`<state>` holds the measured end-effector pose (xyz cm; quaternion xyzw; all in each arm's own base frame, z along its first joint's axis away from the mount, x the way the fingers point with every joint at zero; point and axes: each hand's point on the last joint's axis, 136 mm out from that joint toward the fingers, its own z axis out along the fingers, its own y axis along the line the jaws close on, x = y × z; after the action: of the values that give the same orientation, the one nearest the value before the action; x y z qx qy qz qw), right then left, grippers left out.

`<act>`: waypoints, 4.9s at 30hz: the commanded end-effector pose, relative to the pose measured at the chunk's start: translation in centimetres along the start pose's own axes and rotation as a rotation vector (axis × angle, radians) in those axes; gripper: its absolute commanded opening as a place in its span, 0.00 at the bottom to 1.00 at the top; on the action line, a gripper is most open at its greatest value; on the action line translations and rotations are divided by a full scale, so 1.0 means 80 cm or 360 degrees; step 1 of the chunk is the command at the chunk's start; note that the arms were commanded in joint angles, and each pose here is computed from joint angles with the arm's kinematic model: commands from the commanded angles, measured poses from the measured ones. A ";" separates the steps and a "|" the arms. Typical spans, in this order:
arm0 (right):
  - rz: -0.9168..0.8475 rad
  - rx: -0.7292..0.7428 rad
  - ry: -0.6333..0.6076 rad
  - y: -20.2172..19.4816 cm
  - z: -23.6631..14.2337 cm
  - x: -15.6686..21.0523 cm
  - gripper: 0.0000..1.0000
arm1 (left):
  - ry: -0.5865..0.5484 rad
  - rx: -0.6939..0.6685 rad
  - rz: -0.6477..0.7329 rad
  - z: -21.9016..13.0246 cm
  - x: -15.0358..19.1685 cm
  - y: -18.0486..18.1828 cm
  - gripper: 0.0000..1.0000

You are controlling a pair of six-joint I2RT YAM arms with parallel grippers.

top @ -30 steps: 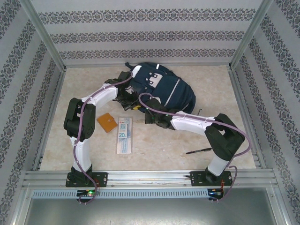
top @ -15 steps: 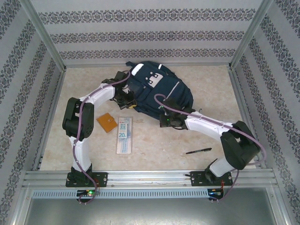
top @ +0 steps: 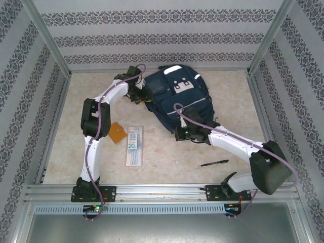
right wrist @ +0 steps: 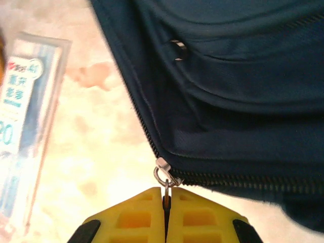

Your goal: Pack books, pencil case, and school supplies into a backpack

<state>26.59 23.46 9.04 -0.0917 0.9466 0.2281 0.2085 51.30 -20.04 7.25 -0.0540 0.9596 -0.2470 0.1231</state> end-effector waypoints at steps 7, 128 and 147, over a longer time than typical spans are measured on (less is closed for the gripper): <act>0.0007 -0.0306 0.0086 0.095 0.045 -0.042 0.00 | -0.0022 -0.0103 -0.0208 -0.073 0.016 0.014 0.55; 0.0563 0.1066 0.0348 -0.300 -0.034 -0.042 0.00 | 0.0003 -0.0150 0.0167 -0.034 0.045 0.012 0.00; 0.0561 0.0210 0.0094 -0.172 -0.084 -0.067 0.46 | 0.0178 0.0210 0.0046 -0.064 0.137 -0.078 0.40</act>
<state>34.41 7.06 9.93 0.0855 0.9764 0.1292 0.1506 41.37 -23.64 9.79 -0.0259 0.9541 -0.2876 0.0795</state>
